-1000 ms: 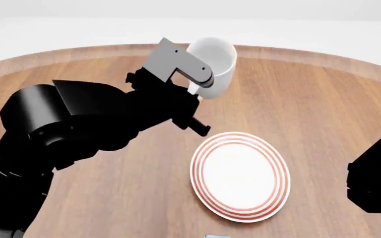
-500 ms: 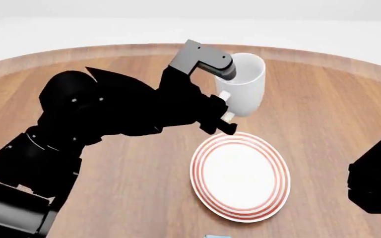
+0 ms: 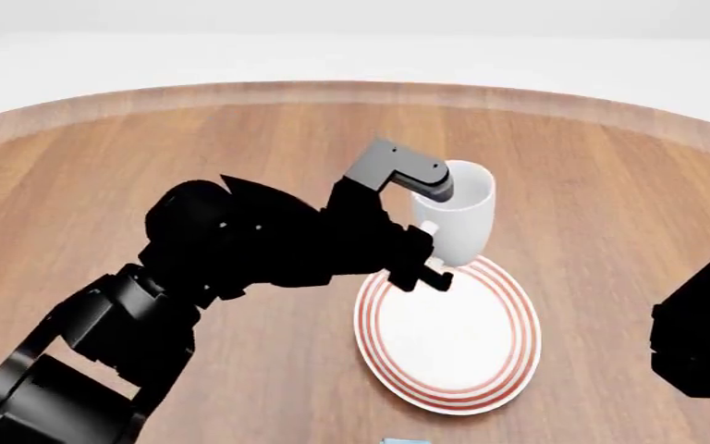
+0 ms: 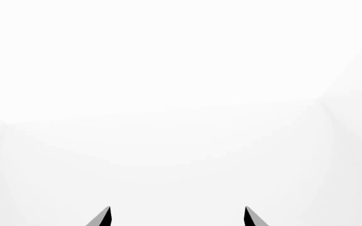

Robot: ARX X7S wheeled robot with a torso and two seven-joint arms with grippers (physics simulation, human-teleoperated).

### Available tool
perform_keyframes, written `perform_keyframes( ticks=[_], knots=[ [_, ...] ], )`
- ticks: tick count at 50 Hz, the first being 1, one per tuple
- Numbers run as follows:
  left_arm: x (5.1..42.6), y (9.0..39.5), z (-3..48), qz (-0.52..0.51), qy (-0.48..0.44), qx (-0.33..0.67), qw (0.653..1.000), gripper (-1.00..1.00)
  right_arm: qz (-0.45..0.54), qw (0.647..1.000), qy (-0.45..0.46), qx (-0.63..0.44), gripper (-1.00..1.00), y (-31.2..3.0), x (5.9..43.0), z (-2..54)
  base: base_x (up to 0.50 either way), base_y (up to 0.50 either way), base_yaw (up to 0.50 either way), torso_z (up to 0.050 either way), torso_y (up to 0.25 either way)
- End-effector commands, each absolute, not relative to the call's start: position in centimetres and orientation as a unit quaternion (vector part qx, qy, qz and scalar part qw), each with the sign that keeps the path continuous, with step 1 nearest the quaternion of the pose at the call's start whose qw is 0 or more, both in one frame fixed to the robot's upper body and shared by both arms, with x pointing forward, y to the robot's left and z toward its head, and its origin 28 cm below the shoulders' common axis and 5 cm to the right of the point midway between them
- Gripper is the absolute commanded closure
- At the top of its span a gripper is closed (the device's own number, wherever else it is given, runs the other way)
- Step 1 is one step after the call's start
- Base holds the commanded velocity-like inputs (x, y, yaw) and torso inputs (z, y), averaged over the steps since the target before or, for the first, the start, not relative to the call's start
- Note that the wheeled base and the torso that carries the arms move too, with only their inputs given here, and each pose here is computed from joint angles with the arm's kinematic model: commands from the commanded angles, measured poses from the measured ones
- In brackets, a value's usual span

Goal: Pick up the white mug and put it on the plate, and put the chocolate pudding to the right of the plate.

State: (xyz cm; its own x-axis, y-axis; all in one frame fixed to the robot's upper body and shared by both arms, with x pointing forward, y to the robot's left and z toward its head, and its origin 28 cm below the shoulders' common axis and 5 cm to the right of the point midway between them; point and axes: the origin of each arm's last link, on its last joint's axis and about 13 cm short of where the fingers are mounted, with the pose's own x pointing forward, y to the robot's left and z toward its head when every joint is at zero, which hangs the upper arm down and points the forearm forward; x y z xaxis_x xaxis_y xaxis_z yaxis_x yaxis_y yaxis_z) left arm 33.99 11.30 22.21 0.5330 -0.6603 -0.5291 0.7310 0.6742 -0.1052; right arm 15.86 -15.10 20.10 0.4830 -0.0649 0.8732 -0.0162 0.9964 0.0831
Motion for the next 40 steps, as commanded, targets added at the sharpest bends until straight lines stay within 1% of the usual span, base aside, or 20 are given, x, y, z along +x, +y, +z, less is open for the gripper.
perform_keyframes(
  ticks=[1,5,10,14,40],
  knots=[
    [34.6,10.1,20.9,-0.410,0.280,0.046,0.867,1.00,-0.023,0.857,-0.515,0.026,-1.00,-15.4,15.9,20.1,0.00,0.00,0.00,0.000,0.000],
    [34.5,9.9,20.6,-0.411,0.285,0.067,0.863,1.00,-0.023,0.857,-0.515,0.027,-1.00,-15.4,15.9,20.1,0.00,0.00,0.00,0.000,0.000],
    [34.8,9.8,20.7,-0.408,0.295,0.071,0.861,1.00,-0.025,0.856,-0.515,0.027,-1.00,-15.5,15.8,20.1,0.00,0.00,0.00,0.000,0.000],
    [34.5,9.6,20.5,-0.420,0.301,0.101,0.850,1.00,-0.025,0.856,-0.516,0.028,-1.00,-15.6,15.8,20.1,0.00,0.00,0.00,0.000,0.000],
    [35.5,9.0,18.3,-0.418,0.329,0.089,0.842,1.00,-0.024,0.857,-0.514,0.034,-1.00,-15.5,15.7,20.1,0.00,0.00,0.00,0.000,0.000]
  ],
)
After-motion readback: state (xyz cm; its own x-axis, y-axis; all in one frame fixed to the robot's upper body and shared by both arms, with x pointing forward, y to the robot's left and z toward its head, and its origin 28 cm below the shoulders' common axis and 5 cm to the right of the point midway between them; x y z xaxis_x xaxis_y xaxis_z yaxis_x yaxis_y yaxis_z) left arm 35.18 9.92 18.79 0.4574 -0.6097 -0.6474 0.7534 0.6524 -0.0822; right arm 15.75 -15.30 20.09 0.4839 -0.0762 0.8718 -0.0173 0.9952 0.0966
